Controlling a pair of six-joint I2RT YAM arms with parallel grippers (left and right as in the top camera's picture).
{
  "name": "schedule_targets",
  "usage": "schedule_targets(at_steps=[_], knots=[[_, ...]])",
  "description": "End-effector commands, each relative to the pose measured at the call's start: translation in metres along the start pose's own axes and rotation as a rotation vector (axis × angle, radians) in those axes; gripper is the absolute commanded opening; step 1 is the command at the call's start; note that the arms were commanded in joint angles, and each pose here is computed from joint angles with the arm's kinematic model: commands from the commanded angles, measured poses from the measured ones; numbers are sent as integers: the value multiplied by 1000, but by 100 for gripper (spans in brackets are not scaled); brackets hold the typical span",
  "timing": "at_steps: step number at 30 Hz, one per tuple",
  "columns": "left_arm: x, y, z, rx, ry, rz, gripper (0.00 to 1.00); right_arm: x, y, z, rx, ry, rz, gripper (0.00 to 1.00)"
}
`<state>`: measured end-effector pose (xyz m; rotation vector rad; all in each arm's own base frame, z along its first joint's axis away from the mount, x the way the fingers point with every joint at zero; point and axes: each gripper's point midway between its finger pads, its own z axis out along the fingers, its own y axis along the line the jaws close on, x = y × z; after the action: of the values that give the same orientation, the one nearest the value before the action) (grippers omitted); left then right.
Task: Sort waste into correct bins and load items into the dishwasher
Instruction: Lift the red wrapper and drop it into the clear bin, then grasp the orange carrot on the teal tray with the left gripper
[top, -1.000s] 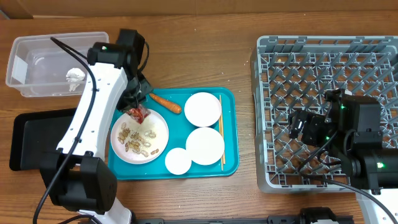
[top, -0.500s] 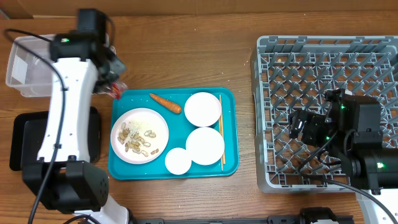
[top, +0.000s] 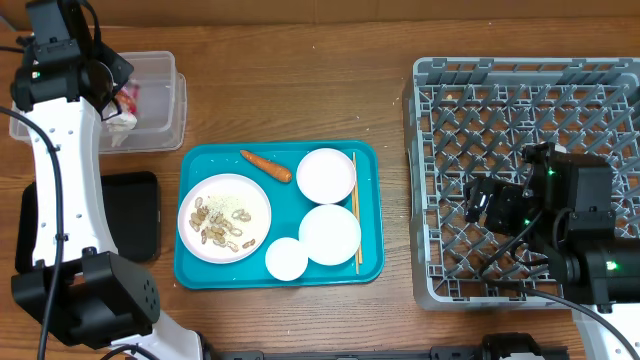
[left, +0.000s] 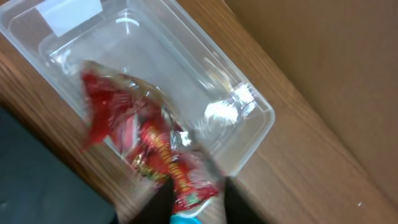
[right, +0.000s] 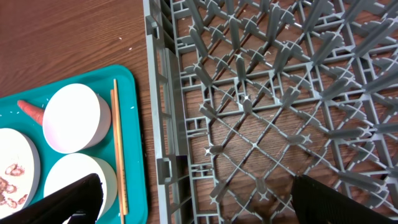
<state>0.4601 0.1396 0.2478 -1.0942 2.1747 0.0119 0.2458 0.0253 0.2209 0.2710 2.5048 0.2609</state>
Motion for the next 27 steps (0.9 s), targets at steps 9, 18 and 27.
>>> schedule_targets(at_steps=[9,18,27], knots=[[27,-7,-4,52,138,116,56,-10,2,-7,1,-36,-8,100],[127,-4,-44,44,502,353,59,-10,2,-7,0,-36,-8,100],[201,-39,-62,40,605,409,66,-10,2,-7,1,-35,-8,100]])
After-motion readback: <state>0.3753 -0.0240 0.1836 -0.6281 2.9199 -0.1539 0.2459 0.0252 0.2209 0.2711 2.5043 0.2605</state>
